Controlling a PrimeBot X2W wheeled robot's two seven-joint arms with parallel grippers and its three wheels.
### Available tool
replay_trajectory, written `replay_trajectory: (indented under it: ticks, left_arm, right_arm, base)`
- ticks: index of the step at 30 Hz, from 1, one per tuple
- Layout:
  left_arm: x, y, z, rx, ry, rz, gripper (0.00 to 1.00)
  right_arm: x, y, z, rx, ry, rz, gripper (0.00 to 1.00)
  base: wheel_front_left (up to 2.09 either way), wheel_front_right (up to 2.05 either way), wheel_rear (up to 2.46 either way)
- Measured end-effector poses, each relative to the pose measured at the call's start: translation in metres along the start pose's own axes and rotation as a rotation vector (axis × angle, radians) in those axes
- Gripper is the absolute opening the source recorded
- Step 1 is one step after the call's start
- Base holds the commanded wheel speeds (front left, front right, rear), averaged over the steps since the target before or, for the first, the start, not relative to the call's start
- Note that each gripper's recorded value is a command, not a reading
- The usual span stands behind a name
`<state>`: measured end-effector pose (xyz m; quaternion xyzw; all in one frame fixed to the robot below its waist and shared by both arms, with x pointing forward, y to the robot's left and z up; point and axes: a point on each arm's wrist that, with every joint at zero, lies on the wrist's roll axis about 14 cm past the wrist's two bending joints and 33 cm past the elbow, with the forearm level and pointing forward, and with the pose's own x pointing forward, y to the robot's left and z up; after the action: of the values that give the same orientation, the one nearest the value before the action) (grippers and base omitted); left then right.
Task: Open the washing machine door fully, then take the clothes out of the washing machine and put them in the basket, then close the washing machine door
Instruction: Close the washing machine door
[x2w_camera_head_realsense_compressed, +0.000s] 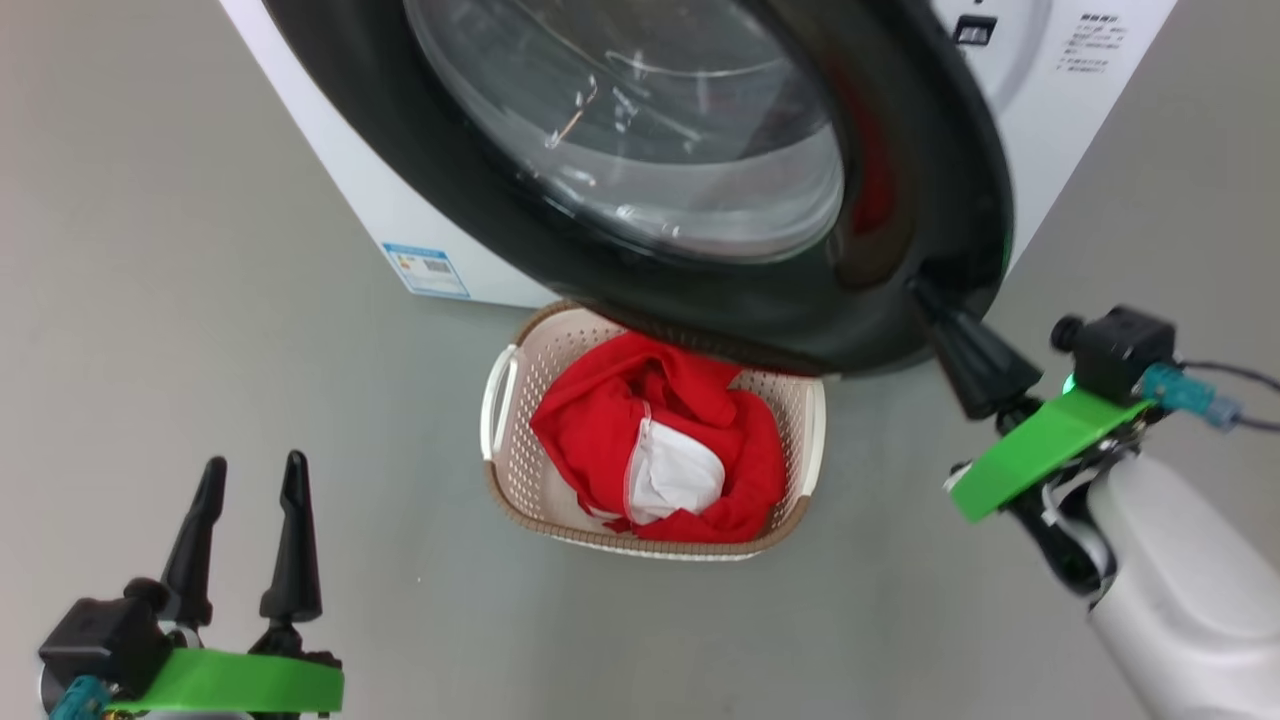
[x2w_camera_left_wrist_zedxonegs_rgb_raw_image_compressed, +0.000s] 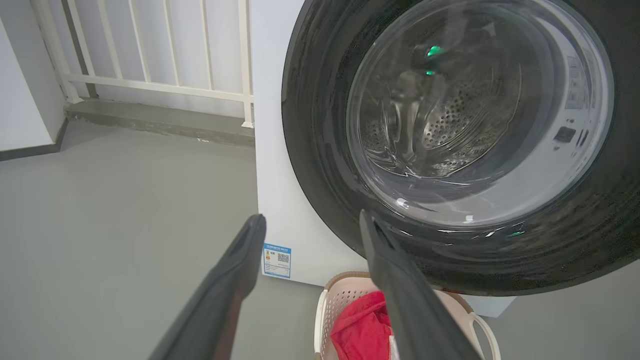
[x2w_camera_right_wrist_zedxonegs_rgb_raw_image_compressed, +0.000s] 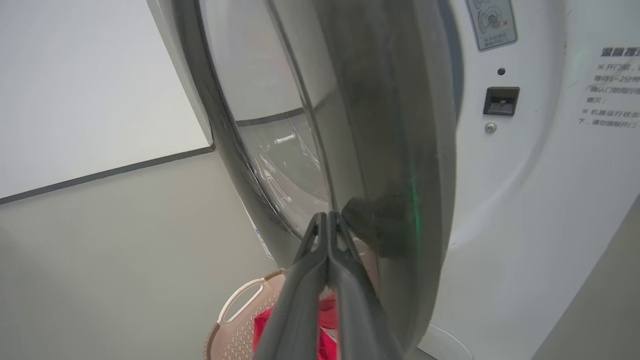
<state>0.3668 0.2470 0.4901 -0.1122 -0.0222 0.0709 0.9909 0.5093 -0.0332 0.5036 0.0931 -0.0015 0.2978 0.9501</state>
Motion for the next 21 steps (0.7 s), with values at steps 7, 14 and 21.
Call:
replay_trajectory:
  ticks: [7, 14, 21]
  left_arm:
    - [0.009, 0.001, -0.01, 0.017, 0.028, 0.002, 1.0]
    - [0.02, 0.003, -0.016, 0.035, 0.044, 0.005, 1.0]
    - [0.024, 0.008, -0.022, 0.049, 0.062, 0.015, 1.0]
  right_arm:
    - [0.021, -0.03, 0.001, -0.02, 0.0, -0.032, 0.0]
    - [0.051, -0.053, 0.005, -0.03, -0.016, -0.045, 0.0]
    - [0.077, -0.07, 0.013, -0.056, -0.038, -0.05, 0.0]
  base:
    - [0.0, 0.0, 0.0]
    - [0.0, 0.0, 0.0]
    - [0.0, 0.0, 0.0]
